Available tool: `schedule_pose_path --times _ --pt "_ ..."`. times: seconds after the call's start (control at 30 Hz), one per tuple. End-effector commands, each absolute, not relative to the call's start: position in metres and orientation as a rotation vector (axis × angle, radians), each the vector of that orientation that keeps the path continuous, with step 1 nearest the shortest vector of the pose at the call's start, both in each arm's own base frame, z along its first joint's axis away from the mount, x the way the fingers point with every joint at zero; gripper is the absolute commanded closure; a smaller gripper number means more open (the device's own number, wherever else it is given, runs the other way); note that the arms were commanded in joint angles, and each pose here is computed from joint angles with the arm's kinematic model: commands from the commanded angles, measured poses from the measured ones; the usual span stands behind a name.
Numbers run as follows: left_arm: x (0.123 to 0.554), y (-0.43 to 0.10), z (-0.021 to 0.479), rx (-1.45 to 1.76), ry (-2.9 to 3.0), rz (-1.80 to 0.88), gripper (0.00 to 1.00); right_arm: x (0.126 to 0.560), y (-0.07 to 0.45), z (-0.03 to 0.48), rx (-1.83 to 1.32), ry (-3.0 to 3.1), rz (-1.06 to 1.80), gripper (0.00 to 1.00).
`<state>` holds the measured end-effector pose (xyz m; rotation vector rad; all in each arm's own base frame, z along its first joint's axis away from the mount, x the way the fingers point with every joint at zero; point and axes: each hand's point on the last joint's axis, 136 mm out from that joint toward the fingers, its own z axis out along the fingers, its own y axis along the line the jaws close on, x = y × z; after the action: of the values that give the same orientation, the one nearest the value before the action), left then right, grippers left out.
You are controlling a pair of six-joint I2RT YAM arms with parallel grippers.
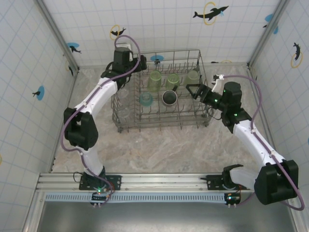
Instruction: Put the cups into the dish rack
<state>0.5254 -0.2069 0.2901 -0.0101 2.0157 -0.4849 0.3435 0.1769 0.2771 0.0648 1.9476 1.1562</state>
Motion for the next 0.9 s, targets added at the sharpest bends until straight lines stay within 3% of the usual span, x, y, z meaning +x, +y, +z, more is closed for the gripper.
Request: schedule_pose_path --times 0.0,0.2,0.4,0.63,0.87 --pt "0.52 -0.216 0.334 0.081 1.911 -0.573 0.03 0.342 0.167 0.294 0.051 1.914 1.104 0.0" --pt "0.508 -0.213 0.367 0.066 1.854 -0.667 0.03 0.346 0.141 0.291 0.087 1.94 0.986 0.0" --pt "0.493 -0.132 0.406 -0.155 1.789 -0.481 0.02 0.36 0.087 0.29 0.182 1.958 0.686 0.0" --pt "0.445 -0.032 0.382 -0.41 1.773 -0.221 0.02 0.355 0.008 0.262 0.414 1.922 0.311 0.0" --pt "0.386 0.029 0.314 -0.595 1.798 0.069 0.02 0.336 -0.04 0.224 0.582 1.902 0.068 0.0"
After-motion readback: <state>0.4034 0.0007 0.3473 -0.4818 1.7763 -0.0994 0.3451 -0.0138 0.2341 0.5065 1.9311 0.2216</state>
